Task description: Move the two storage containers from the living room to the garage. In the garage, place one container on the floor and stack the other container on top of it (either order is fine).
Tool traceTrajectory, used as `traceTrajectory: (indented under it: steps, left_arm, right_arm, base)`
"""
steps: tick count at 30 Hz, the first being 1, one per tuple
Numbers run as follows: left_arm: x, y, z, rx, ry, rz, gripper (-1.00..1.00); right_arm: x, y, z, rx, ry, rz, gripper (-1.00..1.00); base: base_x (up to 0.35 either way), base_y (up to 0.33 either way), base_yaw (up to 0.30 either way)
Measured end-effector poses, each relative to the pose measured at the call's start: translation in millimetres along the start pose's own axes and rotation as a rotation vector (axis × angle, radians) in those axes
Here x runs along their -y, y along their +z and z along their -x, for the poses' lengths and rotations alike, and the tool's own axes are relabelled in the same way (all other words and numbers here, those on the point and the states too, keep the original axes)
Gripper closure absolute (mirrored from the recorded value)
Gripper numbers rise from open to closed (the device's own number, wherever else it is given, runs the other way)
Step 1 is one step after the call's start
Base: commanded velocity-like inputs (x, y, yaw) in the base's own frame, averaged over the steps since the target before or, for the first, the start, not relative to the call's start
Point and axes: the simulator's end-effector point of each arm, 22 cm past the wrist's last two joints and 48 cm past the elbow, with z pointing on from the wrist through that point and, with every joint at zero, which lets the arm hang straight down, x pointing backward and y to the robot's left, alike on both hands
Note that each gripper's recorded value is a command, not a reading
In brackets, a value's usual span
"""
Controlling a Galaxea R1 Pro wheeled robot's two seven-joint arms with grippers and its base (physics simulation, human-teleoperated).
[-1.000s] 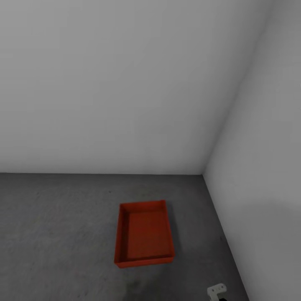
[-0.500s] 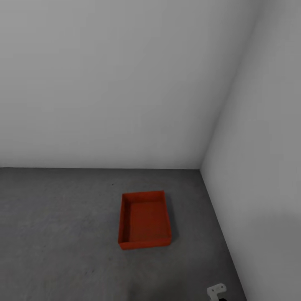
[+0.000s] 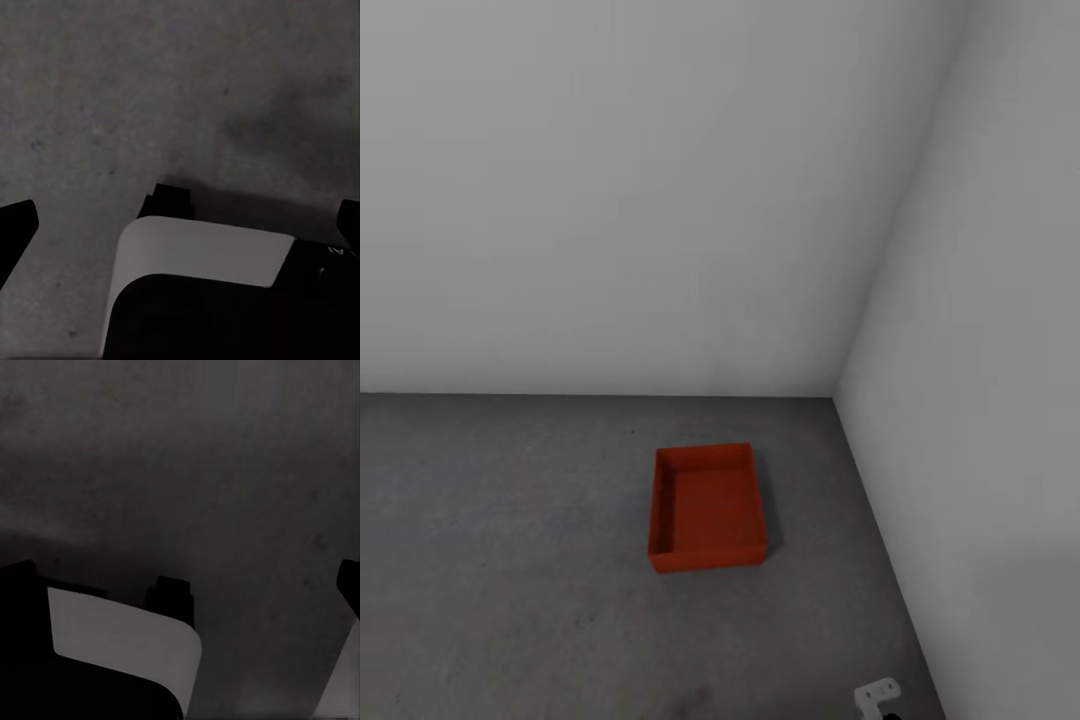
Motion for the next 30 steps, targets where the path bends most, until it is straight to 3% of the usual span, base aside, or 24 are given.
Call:
traceTrajectory:
  steps: [30]
  left_arm:
    - [1, -45.4, 9, 0.004, -0.002, -0.004, -1.0]
  right_arm:
    - [-1, -45.8, 9, 0.005, 0.0, 0.0, -1.0]
  base:
    - [-0.001, 0.0, 0.0]
